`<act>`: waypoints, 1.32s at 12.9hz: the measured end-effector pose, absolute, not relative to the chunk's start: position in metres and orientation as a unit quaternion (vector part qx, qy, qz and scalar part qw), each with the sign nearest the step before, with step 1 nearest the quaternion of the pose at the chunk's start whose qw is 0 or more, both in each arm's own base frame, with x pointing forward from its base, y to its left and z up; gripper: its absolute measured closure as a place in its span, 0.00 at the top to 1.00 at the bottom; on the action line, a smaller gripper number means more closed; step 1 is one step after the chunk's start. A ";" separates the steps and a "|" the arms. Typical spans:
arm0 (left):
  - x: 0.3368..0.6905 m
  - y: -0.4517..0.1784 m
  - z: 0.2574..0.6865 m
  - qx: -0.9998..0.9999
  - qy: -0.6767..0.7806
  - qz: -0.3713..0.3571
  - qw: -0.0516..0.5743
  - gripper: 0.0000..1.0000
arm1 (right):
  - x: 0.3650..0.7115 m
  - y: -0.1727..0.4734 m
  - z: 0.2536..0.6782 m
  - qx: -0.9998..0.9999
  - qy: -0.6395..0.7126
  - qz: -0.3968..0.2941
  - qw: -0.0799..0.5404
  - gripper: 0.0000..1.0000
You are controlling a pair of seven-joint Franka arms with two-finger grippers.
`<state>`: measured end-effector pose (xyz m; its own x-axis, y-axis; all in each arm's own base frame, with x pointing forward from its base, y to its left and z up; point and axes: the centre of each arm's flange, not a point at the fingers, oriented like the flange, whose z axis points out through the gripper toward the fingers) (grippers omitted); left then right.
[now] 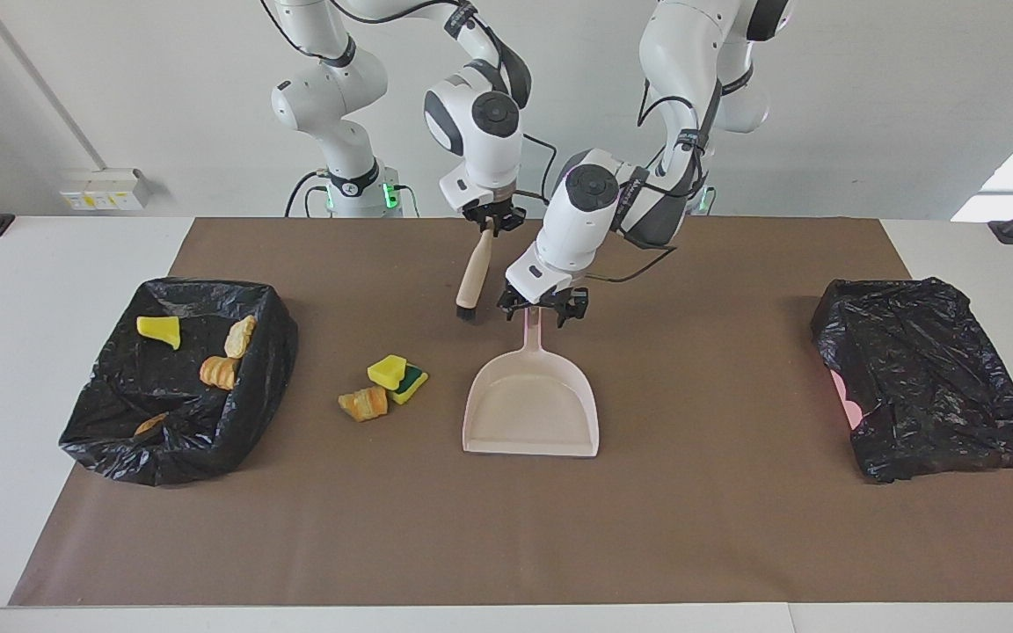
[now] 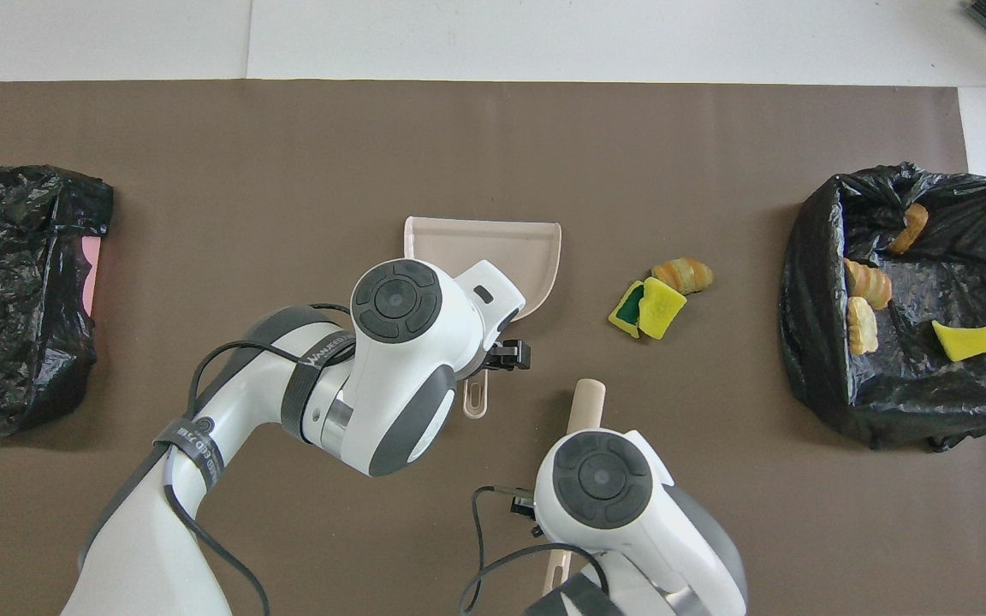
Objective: Sweep and dump trash in bin
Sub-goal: 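Grasp the brush with the right gripper and lift it, then sweep the sponge and trash toward the dustpan held by the left gripper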
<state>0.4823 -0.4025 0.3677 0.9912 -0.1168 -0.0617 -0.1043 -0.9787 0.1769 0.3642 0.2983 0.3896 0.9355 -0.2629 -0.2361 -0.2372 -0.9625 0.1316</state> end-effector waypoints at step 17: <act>0.497 -0.364 0.384 0.980 -0.194 -0.026 0.041 0.32 | 0.494 0.083 0.365 0.995 -0.044 -0.077 0.054 0.26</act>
